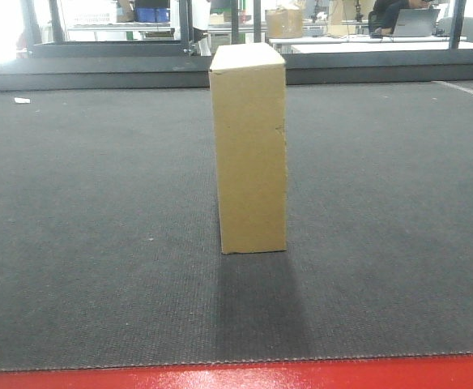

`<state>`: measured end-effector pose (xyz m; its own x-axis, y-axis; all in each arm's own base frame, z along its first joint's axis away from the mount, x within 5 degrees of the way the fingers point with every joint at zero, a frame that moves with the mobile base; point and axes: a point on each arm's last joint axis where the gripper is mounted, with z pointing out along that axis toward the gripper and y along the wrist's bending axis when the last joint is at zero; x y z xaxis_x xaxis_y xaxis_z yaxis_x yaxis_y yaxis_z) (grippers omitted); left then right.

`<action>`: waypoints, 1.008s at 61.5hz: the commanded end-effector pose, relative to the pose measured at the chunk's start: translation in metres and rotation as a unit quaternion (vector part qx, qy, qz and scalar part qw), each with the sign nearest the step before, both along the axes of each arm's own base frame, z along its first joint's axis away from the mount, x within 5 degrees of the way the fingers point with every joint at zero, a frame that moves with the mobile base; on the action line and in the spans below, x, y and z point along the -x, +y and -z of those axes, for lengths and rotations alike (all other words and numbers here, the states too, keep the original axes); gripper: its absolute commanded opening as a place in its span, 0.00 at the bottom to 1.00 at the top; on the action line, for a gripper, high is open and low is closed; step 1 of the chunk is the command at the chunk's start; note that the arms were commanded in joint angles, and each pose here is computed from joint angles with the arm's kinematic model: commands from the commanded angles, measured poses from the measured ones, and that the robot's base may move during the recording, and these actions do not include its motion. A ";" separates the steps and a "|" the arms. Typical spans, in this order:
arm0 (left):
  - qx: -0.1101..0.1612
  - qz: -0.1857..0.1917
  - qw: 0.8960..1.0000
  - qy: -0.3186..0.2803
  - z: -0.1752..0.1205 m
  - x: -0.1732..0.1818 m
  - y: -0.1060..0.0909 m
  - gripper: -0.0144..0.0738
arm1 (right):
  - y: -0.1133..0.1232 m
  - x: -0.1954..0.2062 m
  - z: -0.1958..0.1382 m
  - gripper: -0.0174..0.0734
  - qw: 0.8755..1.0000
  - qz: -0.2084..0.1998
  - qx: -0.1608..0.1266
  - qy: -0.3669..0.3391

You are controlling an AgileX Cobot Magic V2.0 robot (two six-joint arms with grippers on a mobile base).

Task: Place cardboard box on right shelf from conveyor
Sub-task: 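Move the right gripper toward the upright cardboard box on the conveyor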

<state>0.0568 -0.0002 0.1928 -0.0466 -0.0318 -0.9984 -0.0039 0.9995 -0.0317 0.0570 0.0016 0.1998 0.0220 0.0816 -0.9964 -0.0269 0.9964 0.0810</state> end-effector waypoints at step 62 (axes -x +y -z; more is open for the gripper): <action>0.003 -0.002 0.999 -0.046 -0.006 0.001 0.000 0.03 | -0.002 0.004 -0.020 0.26 0.994 0.010 0.000 -0.105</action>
